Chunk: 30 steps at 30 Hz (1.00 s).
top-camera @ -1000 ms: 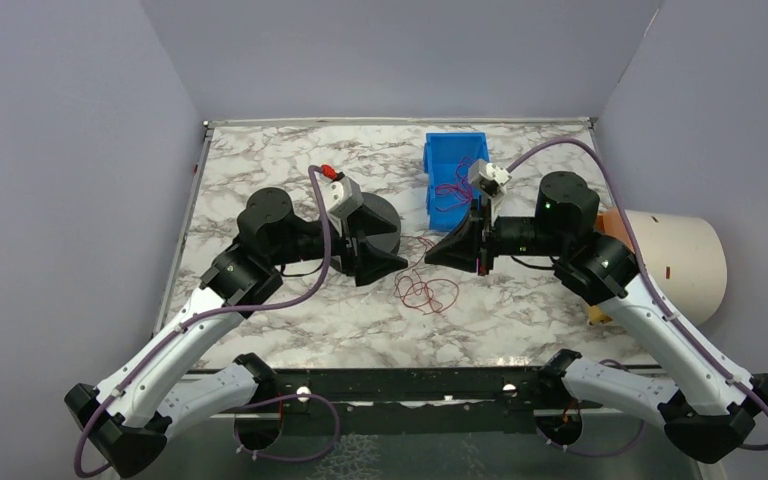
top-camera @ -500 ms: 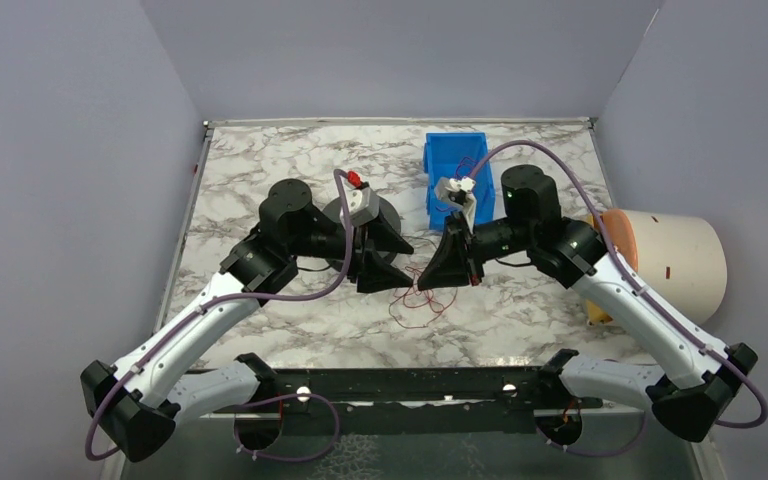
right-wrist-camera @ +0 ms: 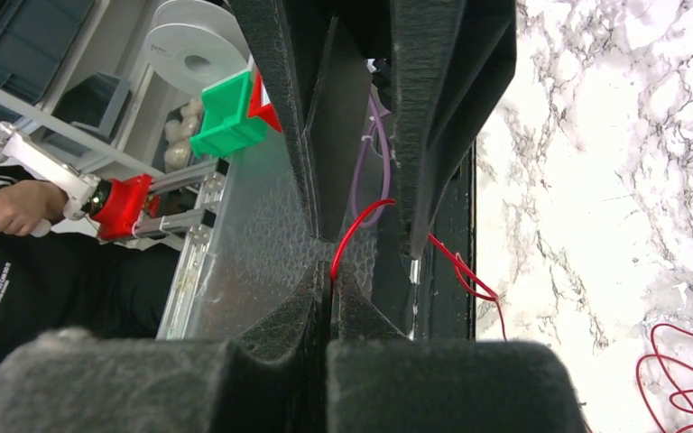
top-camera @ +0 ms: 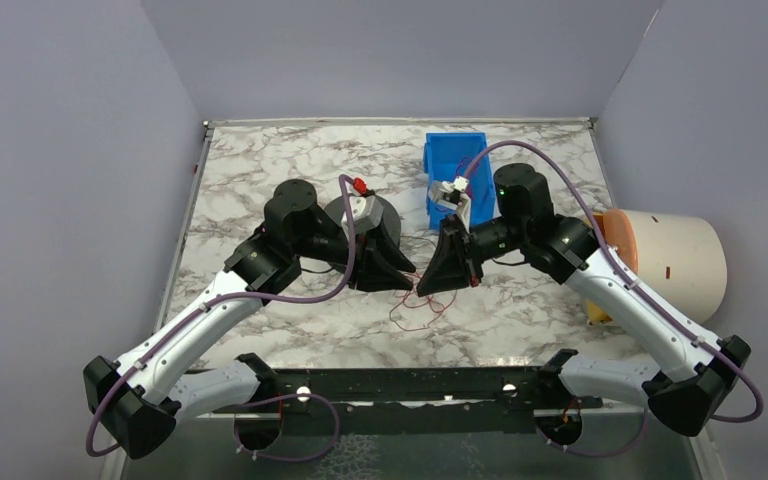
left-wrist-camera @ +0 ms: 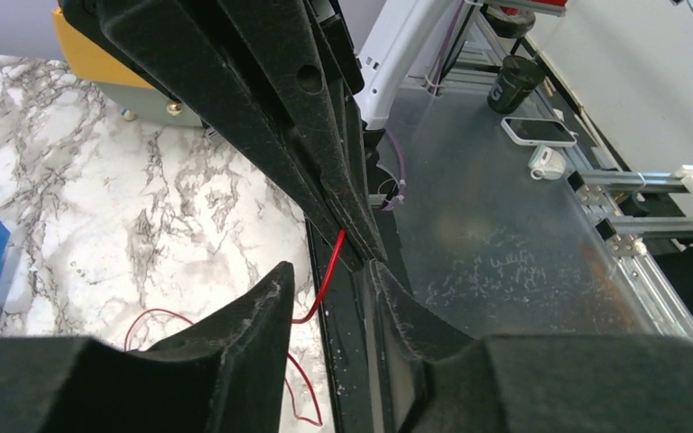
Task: Wrap the cables
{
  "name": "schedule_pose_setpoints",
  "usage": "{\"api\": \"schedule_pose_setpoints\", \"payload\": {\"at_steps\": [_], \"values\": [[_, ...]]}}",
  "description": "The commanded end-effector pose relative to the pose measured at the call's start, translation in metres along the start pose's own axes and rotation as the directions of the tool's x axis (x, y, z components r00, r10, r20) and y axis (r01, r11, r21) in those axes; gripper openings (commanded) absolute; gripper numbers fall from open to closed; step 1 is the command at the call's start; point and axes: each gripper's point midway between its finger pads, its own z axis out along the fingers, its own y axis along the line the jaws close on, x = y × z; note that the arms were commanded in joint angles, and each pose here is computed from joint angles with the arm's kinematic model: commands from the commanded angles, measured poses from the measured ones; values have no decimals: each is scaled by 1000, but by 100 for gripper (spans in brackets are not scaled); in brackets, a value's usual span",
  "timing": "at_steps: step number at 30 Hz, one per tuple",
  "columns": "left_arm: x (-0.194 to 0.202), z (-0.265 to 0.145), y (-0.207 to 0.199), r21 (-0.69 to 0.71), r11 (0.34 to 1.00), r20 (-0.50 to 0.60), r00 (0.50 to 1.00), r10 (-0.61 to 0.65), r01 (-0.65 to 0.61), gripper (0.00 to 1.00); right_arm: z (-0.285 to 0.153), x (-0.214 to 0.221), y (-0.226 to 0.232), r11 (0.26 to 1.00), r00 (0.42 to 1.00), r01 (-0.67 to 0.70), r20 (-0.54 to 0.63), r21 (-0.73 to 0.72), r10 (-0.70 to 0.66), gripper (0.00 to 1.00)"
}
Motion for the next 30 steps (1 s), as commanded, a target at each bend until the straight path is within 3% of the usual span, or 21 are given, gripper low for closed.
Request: {"api": "schedule_pose_setpoints", "payload": {"at_steps": [1,6,9,15,21,26,30], "values": [[-1,2,-9,55,998,5,999,36,-37,31,0,-9,10,999,1000,18,9,-41,-17,1],[1,3,-10,70,997,0,1000,29,-29,0,1,-9,6,1000,1000,9,8,-28,-9,1],[0,2,-9,48,998,5,999,34,-34,0,0,-9,1,1000,1000,7,11,11,-7,4],[-4,-1,8,-92,995,26,999,40,-38,0,-8,-13,-15,984,997,50,43,169,-59,40],[-14,-9,25,-240,971,98,994,42,-17,0,-25,-25,-30,927,981,102,115,361,-153,59],[-31,-19,29,-333,943,191,980,47,19,0,-55,-35,-43,819,946,102,200,565,-256,64],[-40,-29,38,-410,906,297,954,28,101,0,-63,-36,-40,796,906,111,268,596,-328,65]]}}
